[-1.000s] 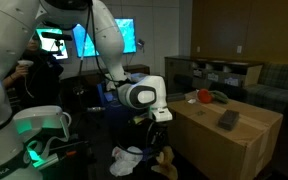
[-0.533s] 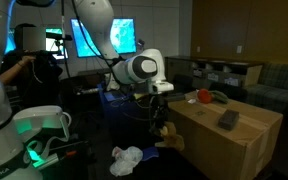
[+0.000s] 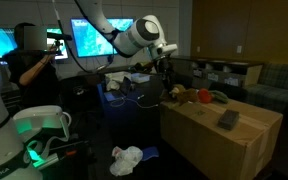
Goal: Pick up all the object from the box and put them on the table, then pick up all the objects from the table and put them on the box
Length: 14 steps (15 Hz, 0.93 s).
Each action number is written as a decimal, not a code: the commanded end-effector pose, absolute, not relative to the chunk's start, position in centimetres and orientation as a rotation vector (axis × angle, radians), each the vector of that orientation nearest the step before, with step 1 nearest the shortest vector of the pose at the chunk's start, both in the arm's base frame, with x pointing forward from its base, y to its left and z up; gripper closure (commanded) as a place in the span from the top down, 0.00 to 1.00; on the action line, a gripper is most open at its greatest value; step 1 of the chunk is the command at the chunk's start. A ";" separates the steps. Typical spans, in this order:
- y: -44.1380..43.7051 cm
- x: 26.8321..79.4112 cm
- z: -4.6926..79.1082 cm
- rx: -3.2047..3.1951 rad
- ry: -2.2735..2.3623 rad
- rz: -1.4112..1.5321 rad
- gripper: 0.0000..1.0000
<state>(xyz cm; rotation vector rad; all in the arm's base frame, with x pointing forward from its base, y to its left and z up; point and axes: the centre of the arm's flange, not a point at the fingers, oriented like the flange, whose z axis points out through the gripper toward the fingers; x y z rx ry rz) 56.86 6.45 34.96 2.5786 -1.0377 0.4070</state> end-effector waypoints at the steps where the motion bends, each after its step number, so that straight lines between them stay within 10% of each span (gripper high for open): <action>1: 9.1 61.7 36.9 2.616 -0.959 0.500 0.12; 14: 11.6 75.7 28.9 2.769 -0.714 0.508 0.11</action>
